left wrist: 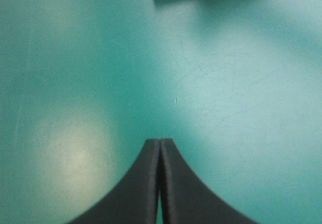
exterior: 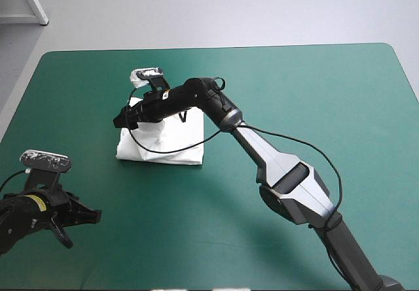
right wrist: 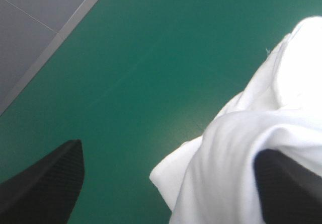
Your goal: Fold the cloth
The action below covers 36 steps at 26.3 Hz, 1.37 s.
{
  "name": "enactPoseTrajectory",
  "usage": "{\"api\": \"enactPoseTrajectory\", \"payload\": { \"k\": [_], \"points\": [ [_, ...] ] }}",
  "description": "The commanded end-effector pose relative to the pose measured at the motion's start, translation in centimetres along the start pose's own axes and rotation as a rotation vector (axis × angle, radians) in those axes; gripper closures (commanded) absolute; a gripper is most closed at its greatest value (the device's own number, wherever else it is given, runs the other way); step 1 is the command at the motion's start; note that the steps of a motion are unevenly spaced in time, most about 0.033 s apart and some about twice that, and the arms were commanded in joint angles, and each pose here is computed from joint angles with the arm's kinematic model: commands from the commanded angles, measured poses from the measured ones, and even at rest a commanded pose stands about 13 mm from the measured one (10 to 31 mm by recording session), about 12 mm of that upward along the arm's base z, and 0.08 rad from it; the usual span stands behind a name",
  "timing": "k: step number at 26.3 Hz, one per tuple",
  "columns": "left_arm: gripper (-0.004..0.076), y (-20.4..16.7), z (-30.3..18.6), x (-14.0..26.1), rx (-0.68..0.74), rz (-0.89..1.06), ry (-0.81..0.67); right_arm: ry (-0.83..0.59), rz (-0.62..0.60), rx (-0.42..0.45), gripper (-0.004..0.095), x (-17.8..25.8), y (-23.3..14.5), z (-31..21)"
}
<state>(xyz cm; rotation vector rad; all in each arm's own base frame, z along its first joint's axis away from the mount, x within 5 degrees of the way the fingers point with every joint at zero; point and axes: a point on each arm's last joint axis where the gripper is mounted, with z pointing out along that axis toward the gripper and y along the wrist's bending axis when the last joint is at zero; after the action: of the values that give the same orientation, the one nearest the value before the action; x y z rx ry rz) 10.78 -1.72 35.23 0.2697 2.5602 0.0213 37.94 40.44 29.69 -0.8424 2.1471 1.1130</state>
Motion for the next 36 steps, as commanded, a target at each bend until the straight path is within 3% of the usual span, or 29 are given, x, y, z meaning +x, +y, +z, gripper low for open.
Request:
{"api": "enactPoseTrajectory", "payload": {
  "k": [1,3,7,12,19,24,29,33,36],
  "points": [
    [0.0734,0.0,-0.6,0.0,0.001,-0.011,0.007,-0.173,-0.045,-0.012,0.0111,-4.8,3.4,-7.5],
    [0.0734,0.0,-0.6,0.0,0.001,-0.009,0.007,-0.166,-0.043,0.048,0.0164,-5.5,2.9,-9.8],
    [0.0734,0.0,-0.6,0.0,0.001,-0.009,0.004,-0.050,0.057,0.287,0.0223,-5.5,-0.8,-14.8],
    [0.0734,0.0,-0.6,-0.1,0.003,-0.010,0.000,-0.042,0.136,0.372,0.0238,-5.3,-3.4,-15.3],
    [0.0734,0.0,-0.6,-0.1,0.003,-0.010,-0.001,0.157,0.282,0.346,0.0252,-1.5,-6.3,-10.9],
    [0.0734,0.0,-0.6,-0.1,0.007,-0.011,0.001,0.266,0.328,0.373,0.0252,1.0,-8.1,-8.6],
    [0.0734,0.0,-0.6,-0.1,0.007,-0.011,-0.003,0.325,0.324,0.347,0.0259,2.5,-7.9,-6.5],
    [0.0734,0.0,-0.6,-0.1,0.003,-0.010,-0.003,0.358,0.305,0.335,0.0350,3.3,-7.3,-5.0],
    [0.0734,0.0,-0.6,-0.1,0.003,-0.010,-0.002,0.377,0.253,0.322,0.0544,3.5,-6.8,-4.4]
  ]
}}
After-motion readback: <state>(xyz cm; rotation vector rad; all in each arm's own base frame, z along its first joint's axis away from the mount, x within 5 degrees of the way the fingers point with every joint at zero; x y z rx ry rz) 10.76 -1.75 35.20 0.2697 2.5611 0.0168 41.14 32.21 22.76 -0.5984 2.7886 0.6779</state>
